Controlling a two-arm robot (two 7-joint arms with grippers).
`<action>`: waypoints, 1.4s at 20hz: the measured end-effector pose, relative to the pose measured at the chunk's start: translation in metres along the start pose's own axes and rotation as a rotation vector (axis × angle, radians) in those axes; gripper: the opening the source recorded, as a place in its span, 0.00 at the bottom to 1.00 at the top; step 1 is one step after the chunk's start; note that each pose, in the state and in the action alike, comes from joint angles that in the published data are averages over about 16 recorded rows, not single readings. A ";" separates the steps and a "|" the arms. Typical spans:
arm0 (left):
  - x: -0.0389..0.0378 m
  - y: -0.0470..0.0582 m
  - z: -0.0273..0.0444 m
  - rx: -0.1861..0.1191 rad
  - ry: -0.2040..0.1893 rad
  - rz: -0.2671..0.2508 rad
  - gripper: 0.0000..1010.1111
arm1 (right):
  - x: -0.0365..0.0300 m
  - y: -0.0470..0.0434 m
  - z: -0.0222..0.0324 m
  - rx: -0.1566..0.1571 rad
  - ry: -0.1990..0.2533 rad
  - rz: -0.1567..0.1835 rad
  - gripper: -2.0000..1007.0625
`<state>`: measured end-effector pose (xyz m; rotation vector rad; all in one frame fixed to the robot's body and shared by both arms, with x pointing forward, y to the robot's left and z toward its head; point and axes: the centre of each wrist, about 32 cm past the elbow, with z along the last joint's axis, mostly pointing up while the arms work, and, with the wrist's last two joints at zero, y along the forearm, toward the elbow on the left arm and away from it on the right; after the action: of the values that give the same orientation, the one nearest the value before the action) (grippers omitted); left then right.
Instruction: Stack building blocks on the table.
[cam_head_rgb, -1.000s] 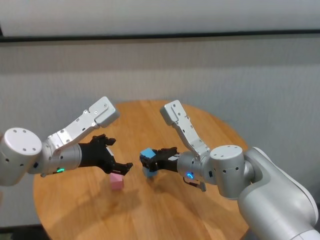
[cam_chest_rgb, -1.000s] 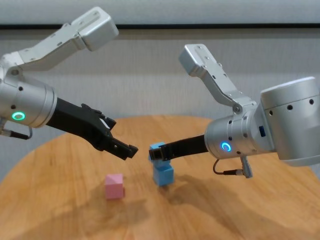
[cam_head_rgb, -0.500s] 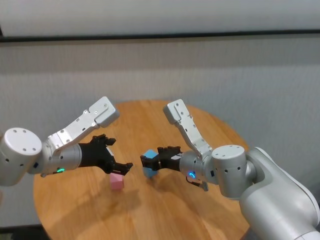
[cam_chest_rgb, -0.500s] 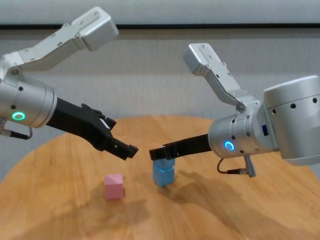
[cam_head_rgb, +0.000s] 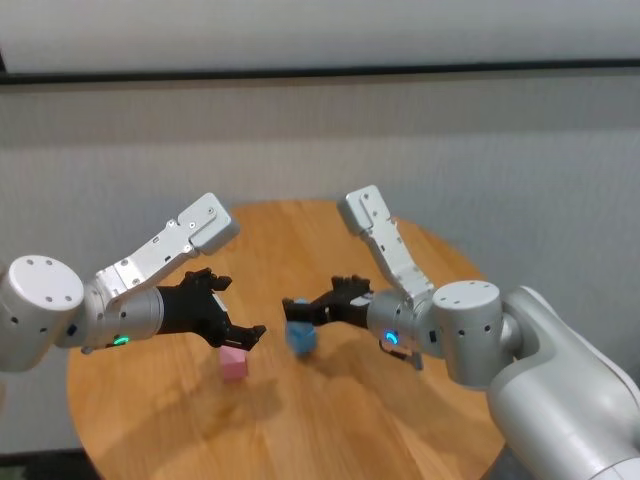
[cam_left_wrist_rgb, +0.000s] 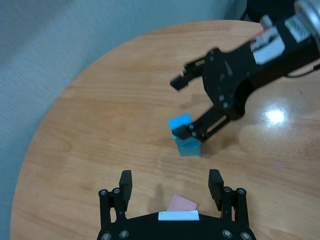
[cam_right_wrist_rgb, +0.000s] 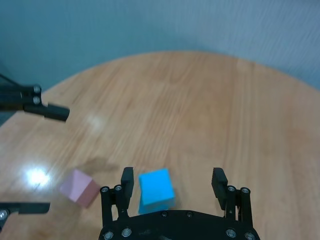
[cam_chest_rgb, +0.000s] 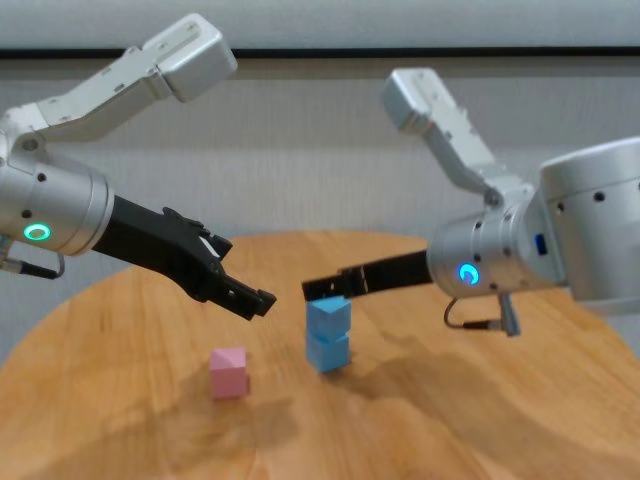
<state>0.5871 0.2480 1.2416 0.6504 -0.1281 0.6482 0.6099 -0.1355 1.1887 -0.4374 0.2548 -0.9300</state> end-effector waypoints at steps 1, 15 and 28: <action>0.0000 0.000 0.0000 0.000 0.000 0.000 0.99 | 0.0014 -0.0015 0.0013 0.008 0.000 -0.005 0.93; 0.0000 0.000 0.0000 0.000 0.000 0.000 0.99 | 0.0397 -0.0419 -0.0022 0.108 0.035 -0.110 1.00; 0.0000 0.000 -0.0003 0.000 0.001 -0.001 0.99 | 0.0643 -0.0659 -0.0253 0.109 0.046 -0.168 1.00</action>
<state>0.5869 0.2483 1.2415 0.6496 -0.1269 0.6477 0.5899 -0.2285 1.1957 -0.3407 0.2109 -1.1136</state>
